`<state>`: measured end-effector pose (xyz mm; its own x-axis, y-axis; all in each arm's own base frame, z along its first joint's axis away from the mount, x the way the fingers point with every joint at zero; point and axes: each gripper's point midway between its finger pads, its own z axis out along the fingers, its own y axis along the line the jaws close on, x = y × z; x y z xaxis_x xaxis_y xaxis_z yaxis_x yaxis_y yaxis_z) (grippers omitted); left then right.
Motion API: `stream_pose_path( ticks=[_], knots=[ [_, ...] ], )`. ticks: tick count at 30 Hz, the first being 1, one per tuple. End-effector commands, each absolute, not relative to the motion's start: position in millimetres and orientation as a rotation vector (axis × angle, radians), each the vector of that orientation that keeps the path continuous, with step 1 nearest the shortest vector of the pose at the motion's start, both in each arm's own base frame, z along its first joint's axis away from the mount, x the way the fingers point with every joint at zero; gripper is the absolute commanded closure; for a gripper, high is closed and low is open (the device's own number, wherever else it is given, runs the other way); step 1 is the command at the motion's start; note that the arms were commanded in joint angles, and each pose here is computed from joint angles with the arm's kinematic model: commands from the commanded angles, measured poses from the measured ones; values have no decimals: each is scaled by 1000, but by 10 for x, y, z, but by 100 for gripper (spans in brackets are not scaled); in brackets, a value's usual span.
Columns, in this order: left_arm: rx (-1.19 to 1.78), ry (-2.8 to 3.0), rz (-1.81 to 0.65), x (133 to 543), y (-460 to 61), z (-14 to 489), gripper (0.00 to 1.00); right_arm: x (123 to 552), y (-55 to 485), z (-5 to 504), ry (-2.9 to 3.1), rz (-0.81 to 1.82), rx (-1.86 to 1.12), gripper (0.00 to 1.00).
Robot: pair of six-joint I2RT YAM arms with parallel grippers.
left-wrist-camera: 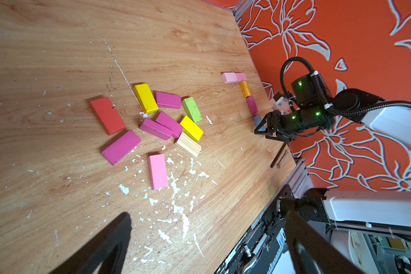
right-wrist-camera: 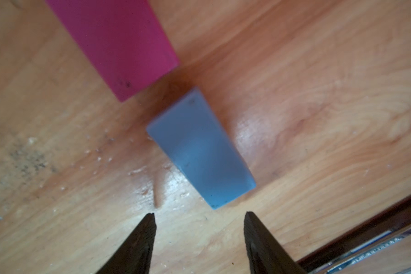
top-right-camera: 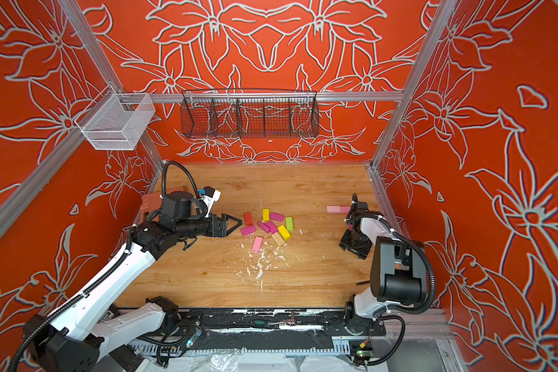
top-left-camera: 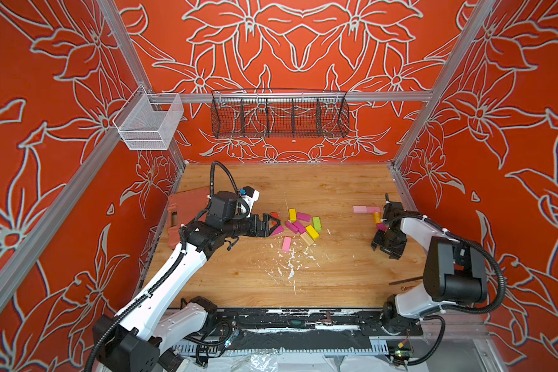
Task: Assemble the number 7 with building blocks
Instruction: Assemble the building block at the center of the board.
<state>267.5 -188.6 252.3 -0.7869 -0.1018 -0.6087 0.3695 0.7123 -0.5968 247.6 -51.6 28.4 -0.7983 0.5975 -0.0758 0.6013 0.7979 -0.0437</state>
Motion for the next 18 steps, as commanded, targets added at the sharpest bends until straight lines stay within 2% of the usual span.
stream_pose_path(
  ticks=[1,18],
  knots=[
    [199,2268,-978,2693,-1862,2552,2,2554,-521,241,2895,-61,1009,38],
    [192,2278,-972,2714,-1849,2527,2,2715,-571,154,2859,-41,973,39]
  ],
)
